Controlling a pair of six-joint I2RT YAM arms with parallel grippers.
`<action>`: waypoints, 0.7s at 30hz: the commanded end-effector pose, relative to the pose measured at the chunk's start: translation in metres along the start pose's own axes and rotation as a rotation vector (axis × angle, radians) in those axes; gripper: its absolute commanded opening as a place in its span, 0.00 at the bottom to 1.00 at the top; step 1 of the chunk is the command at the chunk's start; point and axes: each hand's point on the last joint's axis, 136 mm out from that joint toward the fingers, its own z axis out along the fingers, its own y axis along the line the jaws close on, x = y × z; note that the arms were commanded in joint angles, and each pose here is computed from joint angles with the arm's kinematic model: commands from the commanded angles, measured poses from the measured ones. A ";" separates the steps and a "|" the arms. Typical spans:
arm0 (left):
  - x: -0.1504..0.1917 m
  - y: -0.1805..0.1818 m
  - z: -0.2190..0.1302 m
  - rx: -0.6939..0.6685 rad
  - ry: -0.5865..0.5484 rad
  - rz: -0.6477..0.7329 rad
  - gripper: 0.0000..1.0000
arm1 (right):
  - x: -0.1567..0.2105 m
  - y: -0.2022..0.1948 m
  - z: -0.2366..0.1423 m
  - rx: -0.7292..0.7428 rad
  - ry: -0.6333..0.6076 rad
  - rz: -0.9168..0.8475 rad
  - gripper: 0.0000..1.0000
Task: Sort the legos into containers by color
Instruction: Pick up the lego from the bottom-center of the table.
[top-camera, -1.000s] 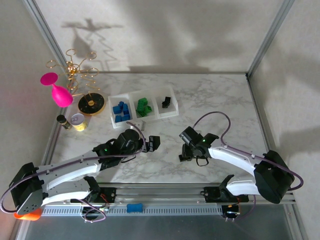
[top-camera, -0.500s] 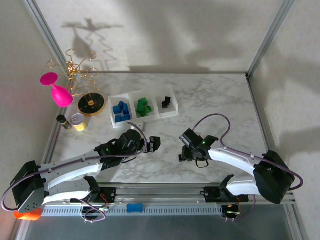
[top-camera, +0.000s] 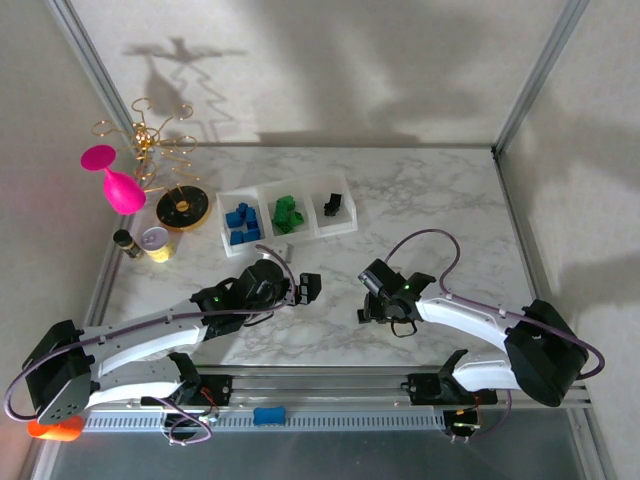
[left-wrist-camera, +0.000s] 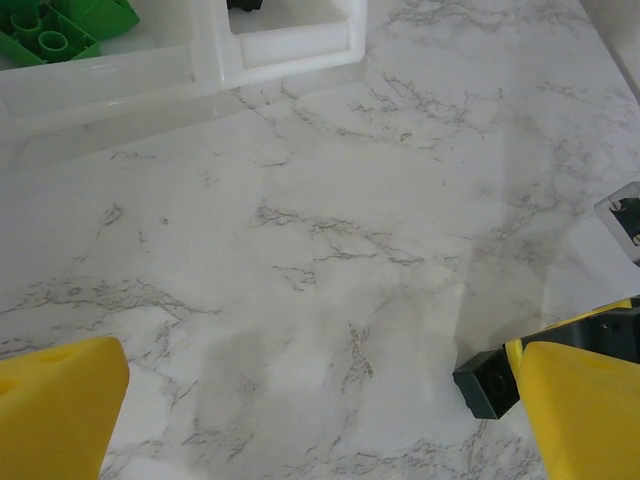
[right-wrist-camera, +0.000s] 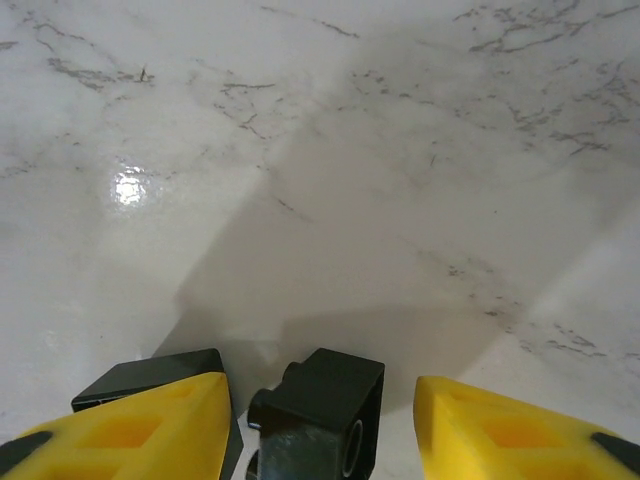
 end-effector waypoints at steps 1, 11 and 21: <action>-0.004 -0.002 -0.002 -0.010 -0.013 0.003 0.99 | 0.013 -0.011 0.009 0.044 0.034 0.000 0.50; -0.007 -0.003 -0.003 -0.011 -0.019 0.007 1.00 | 0.013 -0.015 0.008 0.061 0.025 0.006 0.39; -0.015 -0.004 -0.007 -0.006 -0.052 -0.008 1.00 | -0.017 0.002 -0.018 0.029 -0.056 -0.018 0.27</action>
